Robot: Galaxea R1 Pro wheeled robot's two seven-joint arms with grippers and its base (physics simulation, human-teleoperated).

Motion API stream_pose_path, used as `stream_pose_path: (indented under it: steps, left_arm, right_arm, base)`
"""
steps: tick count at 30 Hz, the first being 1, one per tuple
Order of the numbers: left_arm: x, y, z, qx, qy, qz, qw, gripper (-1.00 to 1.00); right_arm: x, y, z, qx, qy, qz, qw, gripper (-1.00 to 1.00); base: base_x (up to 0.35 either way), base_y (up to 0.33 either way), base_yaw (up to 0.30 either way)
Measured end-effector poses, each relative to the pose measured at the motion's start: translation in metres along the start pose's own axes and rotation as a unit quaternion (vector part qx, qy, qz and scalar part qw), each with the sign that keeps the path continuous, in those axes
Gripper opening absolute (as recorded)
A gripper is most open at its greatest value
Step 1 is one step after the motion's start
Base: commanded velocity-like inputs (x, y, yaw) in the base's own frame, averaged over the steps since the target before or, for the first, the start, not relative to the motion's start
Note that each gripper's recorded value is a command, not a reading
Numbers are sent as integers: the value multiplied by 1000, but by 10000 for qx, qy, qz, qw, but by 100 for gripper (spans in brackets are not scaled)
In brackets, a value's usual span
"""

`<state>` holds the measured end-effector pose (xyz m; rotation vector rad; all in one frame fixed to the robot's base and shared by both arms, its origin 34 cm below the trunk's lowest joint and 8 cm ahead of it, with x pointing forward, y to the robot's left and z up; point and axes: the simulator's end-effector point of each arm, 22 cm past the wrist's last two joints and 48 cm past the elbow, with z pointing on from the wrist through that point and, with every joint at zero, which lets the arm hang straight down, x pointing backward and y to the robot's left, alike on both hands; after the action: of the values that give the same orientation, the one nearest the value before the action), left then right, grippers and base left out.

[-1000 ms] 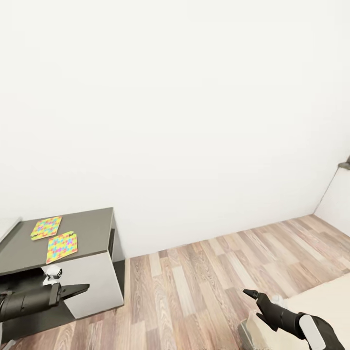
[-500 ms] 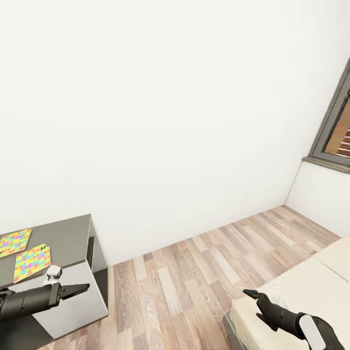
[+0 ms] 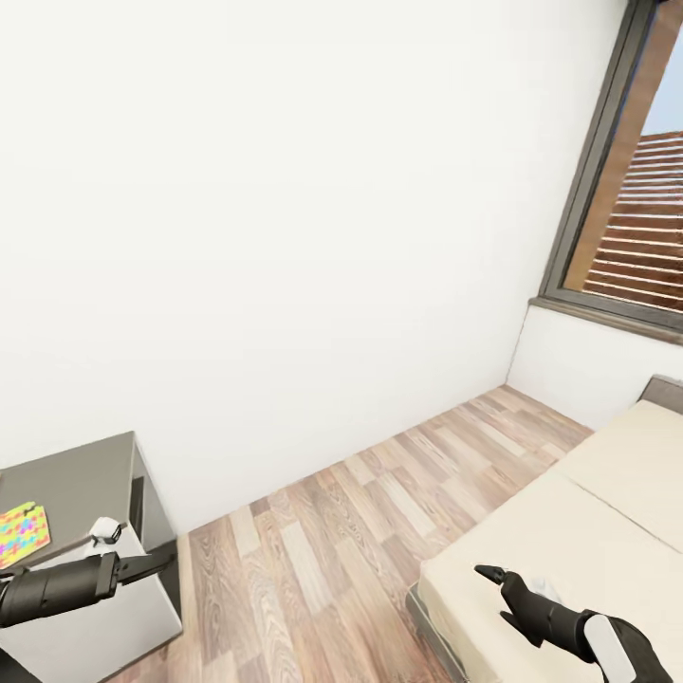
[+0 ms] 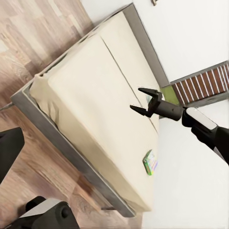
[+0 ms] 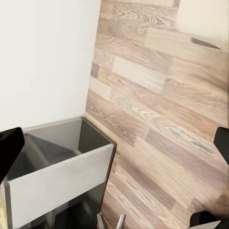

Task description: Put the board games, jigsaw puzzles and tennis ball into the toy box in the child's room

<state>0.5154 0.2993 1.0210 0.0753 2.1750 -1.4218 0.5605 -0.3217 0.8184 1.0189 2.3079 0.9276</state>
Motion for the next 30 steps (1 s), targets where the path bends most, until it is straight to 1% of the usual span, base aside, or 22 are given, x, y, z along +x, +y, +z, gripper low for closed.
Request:
stream_pose_path:
  steps: [9,19,30]
  left_arm:
    - [-1,-1,-1,5,-9,22,10000,100]
    - [-2,-3,-1,11,-20,43,10000,100]
    - [-2,-5,-2,17,-31,66,10000,100]
  right_arm:
    - [-1,2,-1,-18,-10,-4,10000,100]
    - [-1,3,-2,-33,-23,-7,10000,100]
    - [-3,5,-3,-46,-38,-17,10000,100]
  base:
    - [-37,8,-283]
    - [-119,22,-283]
    - [-15,4,-283]
